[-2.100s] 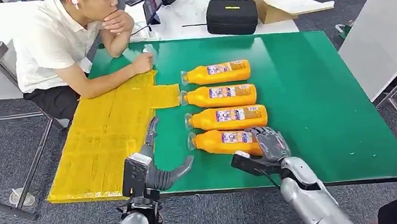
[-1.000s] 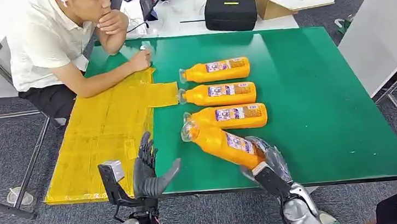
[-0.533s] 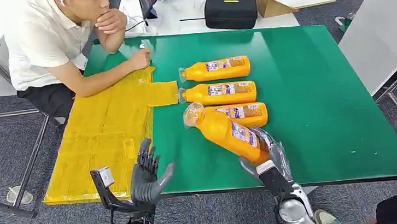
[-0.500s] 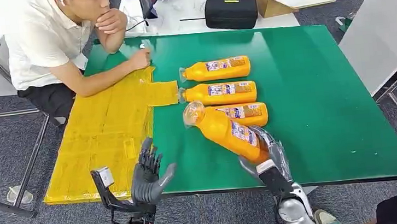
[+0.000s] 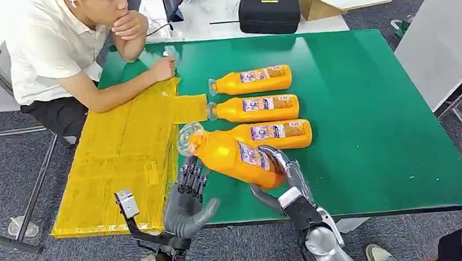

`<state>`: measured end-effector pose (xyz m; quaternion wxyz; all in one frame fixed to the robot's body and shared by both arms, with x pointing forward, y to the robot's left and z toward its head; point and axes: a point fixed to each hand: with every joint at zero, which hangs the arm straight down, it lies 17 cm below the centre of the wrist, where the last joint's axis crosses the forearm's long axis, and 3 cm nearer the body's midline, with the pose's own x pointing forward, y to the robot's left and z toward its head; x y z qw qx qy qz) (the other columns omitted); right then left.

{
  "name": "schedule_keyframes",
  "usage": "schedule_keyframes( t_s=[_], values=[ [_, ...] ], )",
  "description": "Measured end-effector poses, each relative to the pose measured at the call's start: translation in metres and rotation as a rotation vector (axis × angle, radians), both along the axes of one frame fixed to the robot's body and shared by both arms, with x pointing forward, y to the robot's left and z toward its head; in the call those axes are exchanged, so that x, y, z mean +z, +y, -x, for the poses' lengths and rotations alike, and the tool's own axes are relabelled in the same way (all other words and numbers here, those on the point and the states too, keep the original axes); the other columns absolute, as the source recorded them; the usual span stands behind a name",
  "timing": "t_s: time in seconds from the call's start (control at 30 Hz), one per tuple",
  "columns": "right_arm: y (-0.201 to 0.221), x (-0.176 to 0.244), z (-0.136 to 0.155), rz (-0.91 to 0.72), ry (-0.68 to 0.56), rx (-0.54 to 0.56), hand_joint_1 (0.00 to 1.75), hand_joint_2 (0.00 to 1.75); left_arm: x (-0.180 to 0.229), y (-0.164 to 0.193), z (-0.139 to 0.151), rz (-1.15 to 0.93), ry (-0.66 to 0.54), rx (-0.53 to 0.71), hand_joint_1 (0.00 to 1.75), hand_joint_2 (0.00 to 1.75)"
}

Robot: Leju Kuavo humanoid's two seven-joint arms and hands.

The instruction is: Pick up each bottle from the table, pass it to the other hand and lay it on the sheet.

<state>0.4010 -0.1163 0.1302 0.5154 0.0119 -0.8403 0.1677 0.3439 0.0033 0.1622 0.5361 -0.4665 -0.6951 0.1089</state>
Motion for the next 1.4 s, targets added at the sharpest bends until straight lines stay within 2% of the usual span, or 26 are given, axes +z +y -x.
schedule_keyframes(
  t_s=[0.2, 0.53, 0.73, 1.4],
  values=[
    [0.043, 0.001, 0.004, 0.008, 0.036, 0.133, 1.75, 1.75, 0.022, 0.000, 0.003, 0.046, -0.093, -0.015, 0.00, 1.75],
    [0.066, 0.008, 0.003, 0.024, 0.026, 0.200, 1.75, 1.75, 0.029, 0.006, -0.004, 0.041, -0.124, 0.006, 0.00, 1.75],
    [0.093, 0.002, 0.020, 0.061, 0.047, 0.302, 1.75, 1.75, 0.030, 0.010, -0.011, 0.033, -0.136, 0.025, 0.00, 1.75],
    [0.112, -0.003, 0.031, 0.124, 0.043, 0.379, 1.75, 1.75, 0.026, 0.010, -0.025, -0.072, -0.159, 0.089, 0.00, 1.75]
  ],
)
